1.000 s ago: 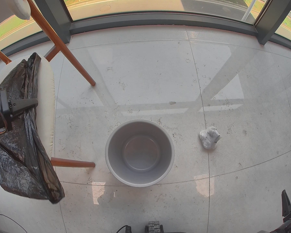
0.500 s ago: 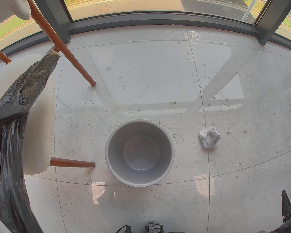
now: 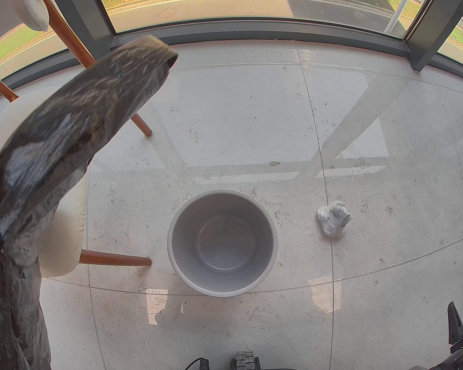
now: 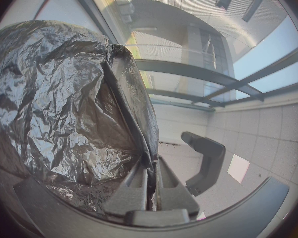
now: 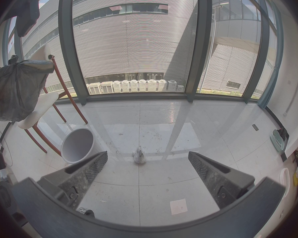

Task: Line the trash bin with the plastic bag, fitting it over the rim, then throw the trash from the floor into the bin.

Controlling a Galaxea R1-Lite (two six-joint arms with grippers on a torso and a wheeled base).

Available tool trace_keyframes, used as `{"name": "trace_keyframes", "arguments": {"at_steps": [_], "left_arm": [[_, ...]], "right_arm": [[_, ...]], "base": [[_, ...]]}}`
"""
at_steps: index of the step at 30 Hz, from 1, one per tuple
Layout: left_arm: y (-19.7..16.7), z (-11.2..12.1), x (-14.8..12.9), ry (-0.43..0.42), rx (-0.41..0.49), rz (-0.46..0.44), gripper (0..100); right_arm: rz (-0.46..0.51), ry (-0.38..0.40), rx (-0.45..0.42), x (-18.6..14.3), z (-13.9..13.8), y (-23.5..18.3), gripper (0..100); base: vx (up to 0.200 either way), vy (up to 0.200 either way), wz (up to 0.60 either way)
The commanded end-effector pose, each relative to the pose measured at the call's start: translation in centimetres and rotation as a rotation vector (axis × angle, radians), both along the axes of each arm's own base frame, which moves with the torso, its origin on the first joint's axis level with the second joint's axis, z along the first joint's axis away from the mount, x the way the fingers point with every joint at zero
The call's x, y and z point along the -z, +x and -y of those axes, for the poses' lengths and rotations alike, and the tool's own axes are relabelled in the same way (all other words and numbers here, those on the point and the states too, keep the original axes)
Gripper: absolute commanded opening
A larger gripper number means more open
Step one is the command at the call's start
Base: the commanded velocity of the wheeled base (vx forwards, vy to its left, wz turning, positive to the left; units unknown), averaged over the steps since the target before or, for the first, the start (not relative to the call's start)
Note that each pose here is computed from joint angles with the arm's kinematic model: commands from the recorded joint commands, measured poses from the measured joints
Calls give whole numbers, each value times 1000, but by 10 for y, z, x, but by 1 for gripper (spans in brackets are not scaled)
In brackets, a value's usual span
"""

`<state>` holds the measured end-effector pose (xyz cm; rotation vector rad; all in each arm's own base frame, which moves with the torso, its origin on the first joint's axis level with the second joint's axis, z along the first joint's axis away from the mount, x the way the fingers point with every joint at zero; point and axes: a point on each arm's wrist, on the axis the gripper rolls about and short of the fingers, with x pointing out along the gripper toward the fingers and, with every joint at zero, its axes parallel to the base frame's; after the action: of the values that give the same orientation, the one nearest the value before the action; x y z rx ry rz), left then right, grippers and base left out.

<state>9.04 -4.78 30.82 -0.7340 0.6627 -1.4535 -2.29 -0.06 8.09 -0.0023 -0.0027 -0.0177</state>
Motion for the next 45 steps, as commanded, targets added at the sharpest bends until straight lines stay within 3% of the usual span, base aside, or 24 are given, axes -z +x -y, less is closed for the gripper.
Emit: {"name": "trace_keyframes", "arguments": {"at_steps": [1,11,22,33,45], "left_arm": [[38,35,8,9,168,-31,0],[42,90,21,12,429,-85,0],[64,117,40,-8,459,-42,0],[82,116,49,-21,437,-3,0],[141,82,55,-1,388,101,0]], "right_arm": [[-1,-1,-1,5,0,0,100],[-1,1,2,5,0,0,100],[-1,5,4,5,0,0,100],[0,8,5,5,0,0,100],[1,12,4,5,0,0,100]], "base": [[0,0,0],[0,0,0],[0,0,0],[0,0,0],[0,0,0]]}}
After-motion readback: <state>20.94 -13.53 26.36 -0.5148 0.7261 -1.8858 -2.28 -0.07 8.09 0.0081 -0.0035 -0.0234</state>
